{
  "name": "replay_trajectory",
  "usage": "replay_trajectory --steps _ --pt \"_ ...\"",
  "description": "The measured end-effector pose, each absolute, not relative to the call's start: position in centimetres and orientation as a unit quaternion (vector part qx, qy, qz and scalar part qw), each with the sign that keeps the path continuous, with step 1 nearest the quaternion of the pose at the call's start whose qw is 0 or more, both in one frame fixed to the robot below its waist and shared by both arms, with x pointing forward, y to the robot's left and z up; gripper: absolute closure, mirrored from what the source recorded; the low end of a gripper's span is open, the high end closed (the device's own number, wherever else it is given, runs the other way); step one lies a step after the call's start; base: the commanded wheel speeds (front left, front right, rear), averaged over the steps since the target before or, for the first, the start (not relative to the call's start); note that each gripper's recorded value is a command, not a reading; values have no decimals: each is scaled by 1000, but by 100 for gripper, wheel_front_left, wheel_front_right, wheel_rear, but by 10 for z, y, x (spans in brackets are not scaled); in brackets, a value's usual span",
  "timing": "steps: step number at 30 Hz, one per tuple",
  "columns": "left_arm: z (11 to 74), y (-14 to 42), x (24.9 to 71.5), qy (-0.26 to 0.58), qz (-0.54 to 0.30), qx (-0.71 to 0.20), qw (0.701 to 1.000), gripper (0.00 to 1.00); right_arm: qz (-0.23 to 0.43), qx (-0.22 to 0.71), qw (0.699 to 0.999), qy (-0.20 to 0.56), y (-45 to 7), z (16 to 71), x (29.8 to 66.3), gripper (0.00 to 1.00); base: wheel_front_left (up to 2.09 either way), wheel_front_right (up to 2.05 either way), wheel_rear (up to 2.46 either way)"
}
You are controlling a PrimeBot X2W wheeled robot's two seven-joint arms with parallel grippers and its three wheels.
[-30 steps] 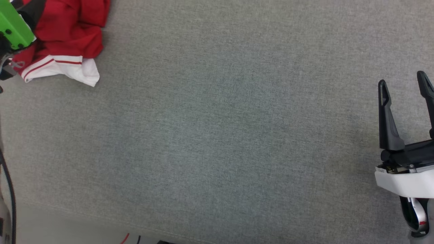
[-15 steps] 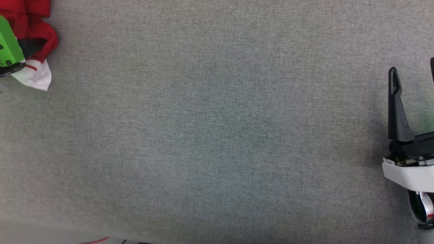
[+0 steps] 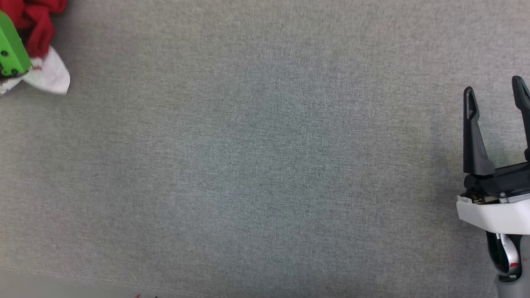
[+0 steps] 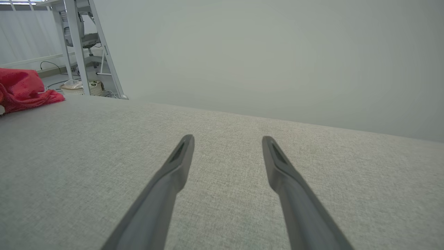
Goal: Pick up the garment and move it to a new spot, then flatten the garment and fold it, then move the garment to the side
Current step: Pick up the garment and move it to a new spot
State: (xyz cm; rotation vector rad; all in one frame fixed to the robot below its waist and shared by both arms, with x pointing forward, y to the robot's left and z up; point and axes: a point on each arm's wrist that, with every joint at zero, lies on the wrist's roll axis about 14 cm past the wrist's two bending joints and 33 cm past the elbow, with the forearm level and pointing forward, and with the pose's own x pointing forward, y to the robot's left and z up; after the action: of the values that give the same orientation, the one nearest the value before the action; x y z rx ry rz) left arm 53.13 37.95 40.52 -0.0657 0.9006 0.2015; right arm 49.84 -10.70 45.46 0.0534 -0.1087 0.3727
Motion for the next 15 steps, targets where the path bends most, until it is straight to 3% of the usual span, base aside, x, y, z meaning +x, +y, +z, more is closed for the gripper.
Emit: replay_trajectory --steps 8,15 --pt "506 351 553 325 22 75 942 100 173 40 982 -70 -104 484 479 0 0 0 0" --pt "595 276 558 227 -84 144 959 100 153 46 983 -96 -111 516 459 0 0 0 0"
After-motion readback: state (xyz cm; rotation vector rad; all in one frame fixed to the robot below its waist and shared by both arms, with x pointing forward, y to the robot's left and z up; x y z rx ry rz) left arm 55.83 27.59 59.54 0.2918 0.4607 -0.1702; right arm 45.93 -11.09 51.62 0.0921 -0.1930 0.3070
